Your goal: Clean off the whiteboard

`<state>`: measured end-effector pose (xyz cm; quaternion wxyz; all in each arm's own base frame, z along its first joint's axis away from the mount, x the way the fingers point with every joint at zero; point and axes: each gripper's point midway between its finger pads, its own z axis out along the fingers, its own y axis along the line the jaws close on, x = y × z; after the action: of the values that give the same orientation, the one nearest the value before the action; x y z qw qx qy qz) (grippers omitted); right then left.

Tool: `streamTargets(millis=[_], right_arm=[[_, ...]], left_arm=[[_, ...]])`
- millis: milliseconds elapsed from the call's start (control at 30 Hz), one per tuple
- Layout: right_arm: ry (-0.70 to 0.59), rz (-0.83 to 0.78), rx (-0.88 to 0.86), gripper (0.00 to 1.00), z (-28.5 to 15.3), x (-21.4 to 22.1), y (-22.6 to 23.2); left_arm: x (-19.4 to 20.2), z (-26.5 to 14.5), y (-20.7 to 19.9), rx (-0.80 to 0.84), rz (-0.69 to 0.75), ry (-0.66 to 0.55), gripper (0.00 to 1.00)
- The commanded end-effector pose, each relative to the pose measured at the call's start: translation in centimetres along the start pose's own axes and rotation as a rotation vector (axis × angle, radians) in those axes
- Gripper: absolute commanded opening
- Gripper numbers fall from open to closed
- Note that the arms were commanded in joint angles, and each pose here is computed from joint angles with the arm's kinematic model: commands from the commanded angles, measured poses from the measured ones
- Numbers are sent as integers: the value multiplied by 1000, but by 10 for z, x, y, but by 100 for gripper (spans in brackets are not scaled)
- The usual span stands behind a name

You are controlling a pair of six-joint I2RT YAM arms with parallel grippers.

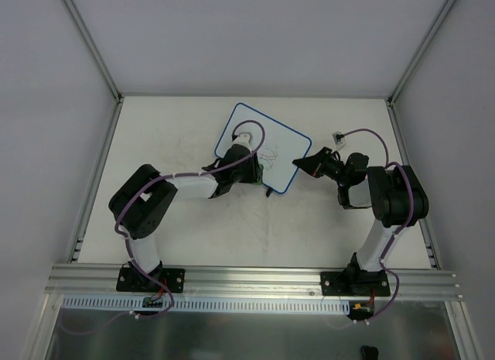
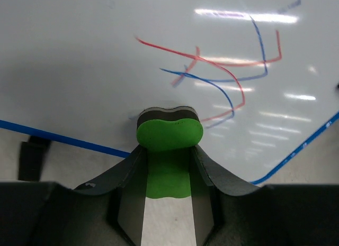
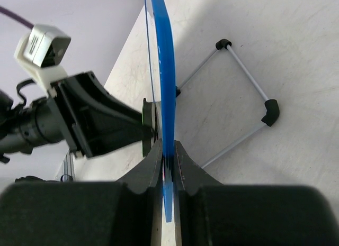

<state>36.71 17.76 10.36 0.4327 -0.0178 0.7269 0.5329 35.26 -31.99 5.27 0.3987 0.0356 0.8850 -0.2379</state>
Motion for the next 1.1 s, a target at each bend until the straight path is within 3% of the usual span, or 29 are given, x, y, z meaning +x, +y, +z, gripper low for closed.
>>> streamTargets(millis=[0, 233, 433, 900, 1067], right_arm=[[-103, -192, -103, 0, 0, -28, 27], [-104, -194, -103, 0, 0, -29, 27], [-102, -191, -104, 0, 0, -28, 27], [-99, -188, -106, 0, 0, -28, 27], [-100, -189, -106, 0, 0, -28, 28]], left_arm=[[-23, 6, 66, -156, -35, 6, 0], [-84, 7, 84, -175, -51, -71, 0], [-98, 15, 83, -137, -66, -66, 0], [-16, 13, 4, -42, 145, -7, 0], [18, 16, -27, 55, 304, 19, 0]])
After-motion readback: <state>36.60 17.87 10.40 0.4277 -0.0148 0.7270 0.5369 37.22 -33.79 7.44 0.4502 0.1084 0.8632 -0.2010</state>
